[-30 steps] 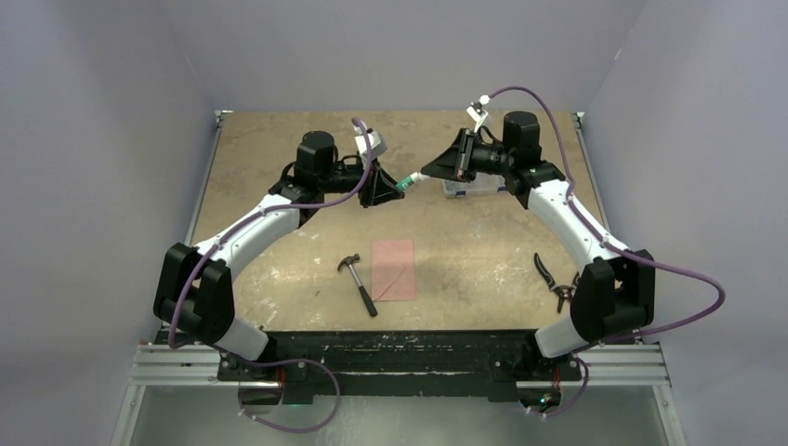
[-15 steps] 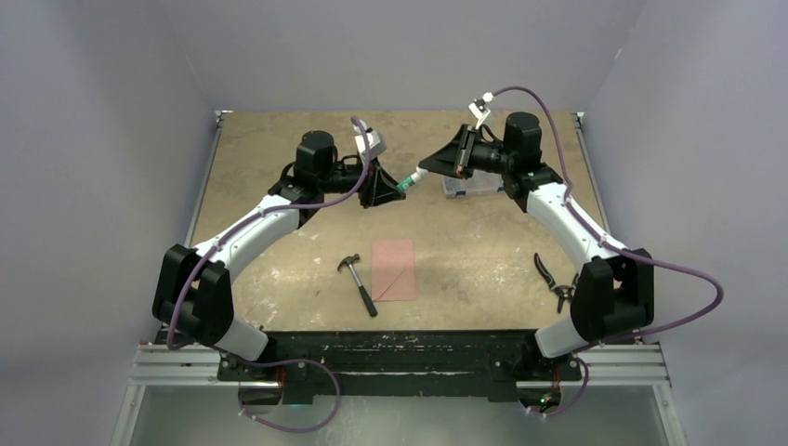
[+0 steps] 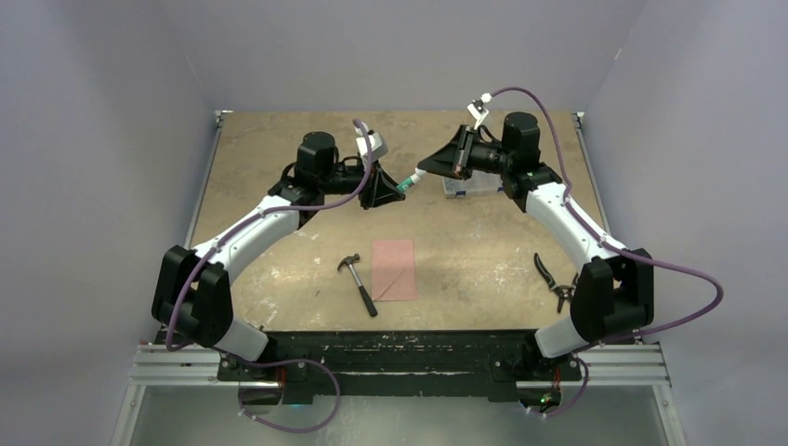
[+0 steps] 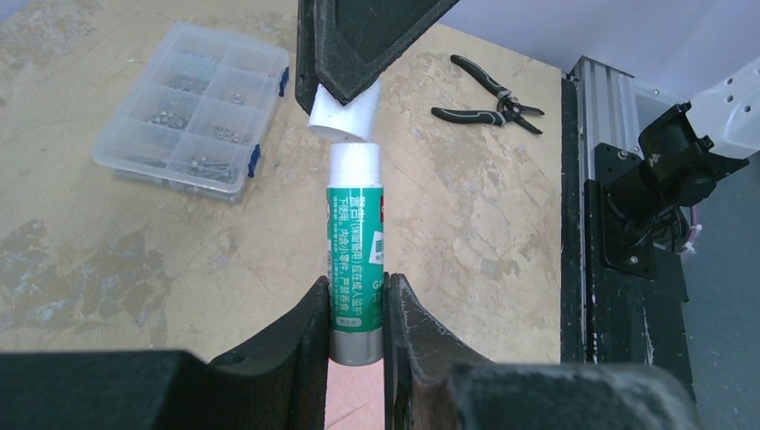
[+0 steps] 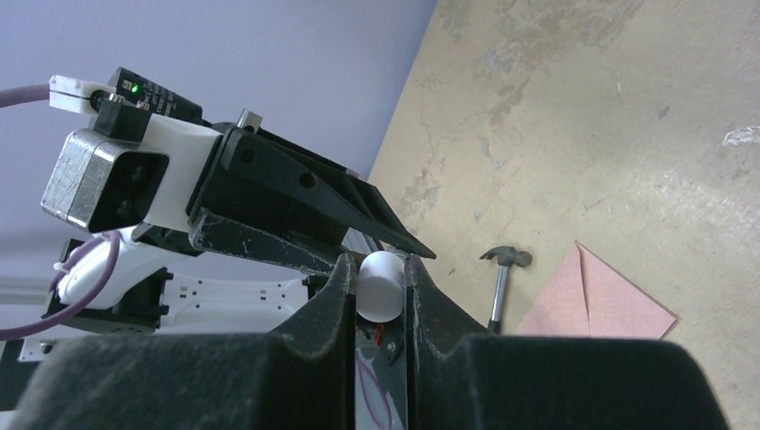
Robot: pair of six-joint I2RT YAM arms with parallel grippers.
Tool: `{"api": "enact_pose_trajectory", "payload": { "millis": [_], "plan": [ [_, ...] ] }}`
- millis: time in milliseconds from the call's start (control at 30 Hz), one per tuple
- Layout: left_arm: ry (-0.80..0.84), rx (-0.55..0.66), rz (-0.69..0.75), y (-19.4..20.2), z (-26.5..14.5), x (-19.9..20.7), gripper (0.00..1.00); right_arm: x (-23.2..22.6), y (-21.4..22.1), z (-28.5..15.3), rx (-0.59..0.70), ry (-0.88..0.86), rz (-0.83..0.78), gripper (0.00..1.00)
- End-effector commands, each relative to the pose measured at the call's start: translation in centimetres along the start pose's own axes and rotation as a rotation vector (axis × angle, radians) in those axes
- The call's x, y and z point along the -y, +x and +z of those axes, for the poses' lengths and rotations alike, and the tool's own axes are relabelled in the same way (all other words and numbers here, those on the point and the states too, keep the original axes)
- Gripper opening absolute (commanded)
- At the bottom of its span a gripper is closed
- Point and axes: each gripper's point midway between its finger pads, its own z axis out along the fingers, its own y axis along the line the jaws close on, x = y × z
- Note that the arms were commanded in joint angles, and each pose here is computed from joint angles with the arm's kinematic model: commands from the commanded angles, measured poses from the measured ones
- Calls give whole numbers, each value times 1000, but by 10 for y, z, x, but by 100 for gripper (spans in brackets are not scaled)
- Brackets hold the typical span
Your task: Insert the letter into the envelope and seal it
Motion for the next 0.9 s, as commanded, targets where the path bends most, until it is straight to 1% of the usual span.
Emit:
{"api": "enact_pose_trajectory", "payload": {
  "millis": [0, 167, 533, 700, 867],
  "plan": [
    [8, 37, 126, -23, -6, 12, 0, -43, -9, -8, 29, -62, -84, 0],
    [-5, 57, 101, -23, -15, 5, 0, -46, -12, -13, 48, -50, -76, 0],
    [-23, 59, 110, -22, -18, 1, 0, -34, -6, -15, 42, 9, -51, 0],
    [2, 72, 106, -26, -17, 5, 0, -26, -10, -12, 53, 30, -74, 0],
    [33, 92, 79, -29, -16, 11, 0, -29, -13, -10, 64, 6, -76, 0]
  ]
}}
